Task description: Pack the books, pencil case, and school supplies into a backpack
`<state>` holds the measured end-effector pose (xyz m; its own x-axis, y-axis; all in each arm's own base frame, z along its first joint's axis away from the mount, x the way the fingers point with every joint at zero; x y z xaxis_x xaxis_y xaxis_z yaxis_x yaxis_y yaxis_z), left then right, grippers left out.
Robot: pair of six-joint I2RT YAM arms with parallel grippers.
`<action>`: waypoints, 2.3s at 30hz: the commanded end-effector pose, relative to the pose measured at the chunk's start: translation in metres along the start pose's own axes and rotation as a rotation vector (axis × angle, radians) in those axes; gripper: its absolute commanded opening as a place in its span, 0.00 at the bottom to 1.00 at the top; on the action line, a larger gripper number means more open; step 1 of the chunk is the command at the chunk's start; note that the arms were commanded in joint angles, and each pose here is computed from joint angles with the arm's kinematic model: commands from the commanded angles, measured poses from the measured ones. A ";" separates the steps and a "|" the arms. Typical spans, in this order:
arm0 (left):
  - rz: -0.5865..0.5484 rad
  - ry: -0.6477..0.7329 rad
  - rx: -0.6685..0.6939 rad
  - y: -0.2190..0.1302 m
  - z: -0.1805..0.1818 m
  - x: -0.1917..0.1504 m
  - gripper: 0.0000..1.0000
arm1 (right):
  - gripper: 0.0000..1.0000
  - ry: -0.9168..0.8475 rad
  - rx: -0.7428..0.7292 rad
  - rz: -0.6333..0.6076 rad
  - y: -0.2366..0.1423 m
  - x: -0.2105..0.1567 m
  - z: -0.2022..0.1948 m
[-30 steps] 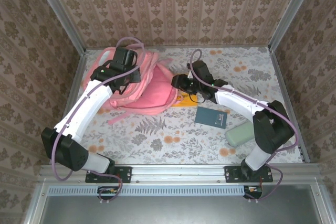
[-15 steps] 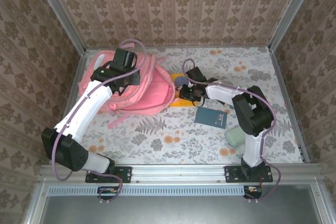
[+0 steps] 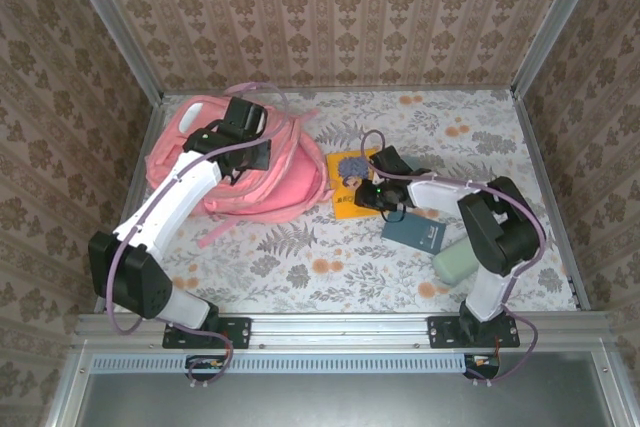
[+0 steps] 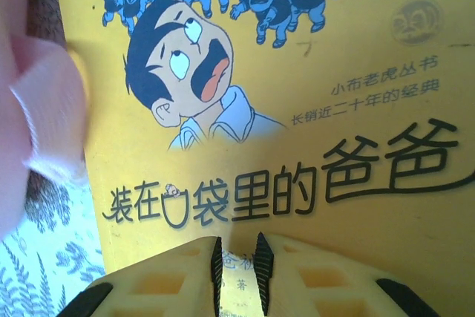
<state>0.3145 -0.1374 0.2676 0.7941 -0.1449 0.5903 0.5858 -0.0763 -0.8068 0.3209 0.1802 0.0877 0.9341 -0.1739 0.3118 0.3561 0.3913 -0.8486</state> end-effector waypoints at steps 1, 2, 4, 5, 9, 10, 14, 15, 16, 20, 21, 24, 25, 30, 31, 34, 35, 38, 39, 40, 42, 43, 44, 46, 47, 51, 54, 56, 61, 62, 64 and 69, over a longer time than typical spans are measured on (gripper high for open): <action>0.000 0.029 0.070 0.007 0.008 -0.001 0.00 | 0.26 0.074 -0.146 0.159 0.002 -0.048 -0.040; 0.005 0.029 0.068 0.009 0.008 -0.002 0.00 | 0.26 0.079 -0.151 0.156 -0.001 -0.051 -0.042; 0.015 0.024 0.052 0.011 0.005 -0.002 0.00 | 0.26 0.090 -0.133 0.153 -0.005 -0.052 -0.042; 0.021 0.015 0.043 0.012 0.004 -0.002 0.00 | 0.27 0.087 -0.105 0.145 -0.008 -0.050 -0.038; 0.014 -0.034 -0.005 0.005 -0.006 -0.001 0.25 | 0.31 0.059 -0.043 0.085 -0.027 -0.035 -0.021; 0.010 -0.052 -0.028 0.002 -0.013 -0.002 0.31 | 0.33 0.041 -0.042 0.062 -0.035 -0.029 -0.016; -0.002 -0.125 -0.140 -0.010 -0.043 -0.008 0.42 | 0.50 -0.041 -0.064 -0.014 -0.061 -0.008 -0.005; -0.007 -0.141 -0.171 -0.011 -0.050 -0.010 0.44 | 0.53 -0.057 -0.067 -0.023 -0.066 -0.005 -0.004; -0.009 -0.167 -0.202 -0.013 -0.058 -0.013 0.45 | 0.57 -0.071 -0.079 -0.033 -0.070 -0.002 -0.004; -0.012 -0.292 -0.369 -0.008 -0.093 -0.030 0.47 | 0.62 -0.086 -0.130 -0.066 -0.079 0.004 -0.015; -0.011 -0.312 -0.406 -0.005 -0.102 -0.035 0.48 | 0.62 -0.082 -0.137 -0.069 -0.079 0.005 -0.018; 0.023 -0.342 -0.437 0.006 -0.128 -0.053 0.51 | 0.63 -0.077 -0.150 -0.077 -0.076 0.008 -0.027; 0.040 -0.348 -0.444 0.011 -0.137 -0.058 0.53 | 0.64 -0.085 -0.151 -0.081 -0.075 0.009 -0.029; 0.124 -0.388 -0.452 0.043 -0.171 -0.078 0.59 | 0.65 -0.124 -0.159 -0.095 -0.061 0.016 -0.035; 0.140 -0.402 -0.453 0.050 -0.176 -0.083 0.59 | 0.65 -0.125 -0.155 -0.092 -0.059 0.017 -0.035; 0.174 -0.431 -0.452 0.068 -0.187 -0.095 0.59 | 0.64 -0.123 -0.160 -0.071 -0.050 0.019 -0.038; 0.187 -0.436 -0.435 0.074 -0.189 -0.099 0.59 | 0.64 -0.123 -0.156 -0.062 -0.047 0.020 -0.038; 0.226 -0.449 -0.407 0.088 -0.190 -0.108 0.58 | 0.62 -0.120 -0.155 -0.044 -0.038 0.020 -0.039; 0.237 -0.451 -0.402 0.091 -0.190 -0.111 0.58 | 0.61 -0.118 -0.159 -0.036 -0.035 0.019 -0.041; 0.243 -0.447 -0.402 0.094 -0.192 -0.113 0.58 | 0.61 -0.116 -0.160 -0.029 -0.033 0.019 -0.041; 0.249 -0.443 -0.383 0.097 -0.191 -0.113 0.57 | 0.60 -0.110 -0.157 -0.020 -0.030 0.017 -0.042; 0.249 -0.436 -0.371 0.100 -0.191 -0.114 0.57 | 0.58 -0.110 -0.151 -0.016 -0.029 0.015 -0.042; 0.252 -0.431 -0.364 0.103 -0.190 -0.115 0.57 | 0.58 -0.108 -0.146 -0.014 -0.027 0.015 -0.043; 0.266 -0.427 -0.362 0.111 -0.192 -0.118 0.55 | 0.57 -0.104 -0.140 -0.001 -0.024 0.013 -0.044; 0.271 -0.424 -0.371 0.114 -0.194 -0.120 0.53 | 0.56 -0.101 -0.138 0.006 -0.022 0.012 -0.043; 0.271 -0.412 -0.389 0.125 -0.198 -0.122 0.51 | 0.56 -0.094 -0.130 0.025 -0.017 0.010 -0.044; 0.281 -0.403 -0.390 0.130 -0.200 -0.123 0.50 | 0.54 -0.093 -0.136 0.042 -0.012 0.008 -0.047; 0.291 -0.402 -0.402 0.133 -0.202 -0.124 0.49 | 0.53 -0.082 -0.128 0.065 -0.007 0.005 -0.048; 0.252 -0.411 -0.534 0.128 -0.213 -0.114 0.45 | 0.48 -0.048 -0.068 0.092 -0.004 0.000 -0.042; 0.236 -0.410 -0.578 0.125 -0.217 -0.110 0.44 | 0.48 -0.044 -0.057 0.092 -0.005 0.000 -0.041; 0.206 -0.408 -0.658 0.118 -0.223 -0.101 0.43 | 0.47 -0.039 -0.032 0.088 -0.008 0.002 -0.037; 0.133 -0.411 -0.801 0.098 -0.230 -0.084 0.42 | 0.47 -0.033 0.013 0.071 -0.018 0.006 -0.027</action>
<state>0.2626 -0.3221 0.0881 0.9530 0.1808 0.2429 0.3027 -0.5449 -0.7819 0.3230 0.1287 0.0864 0.9457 -0.1245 0.3002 0.3241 0.2924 -0.8997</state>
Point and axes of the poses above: each hand's point on the last joint's axis, 136 mm out from that joint toward the fingers, its own y axis out along the fingers, its own z axis along the line the jaws close on, x = y × z, the point moved 7 cm from there along -y, back along the fingers, and after that the axes turned 1 degree about -y, right-handed, at the moved point
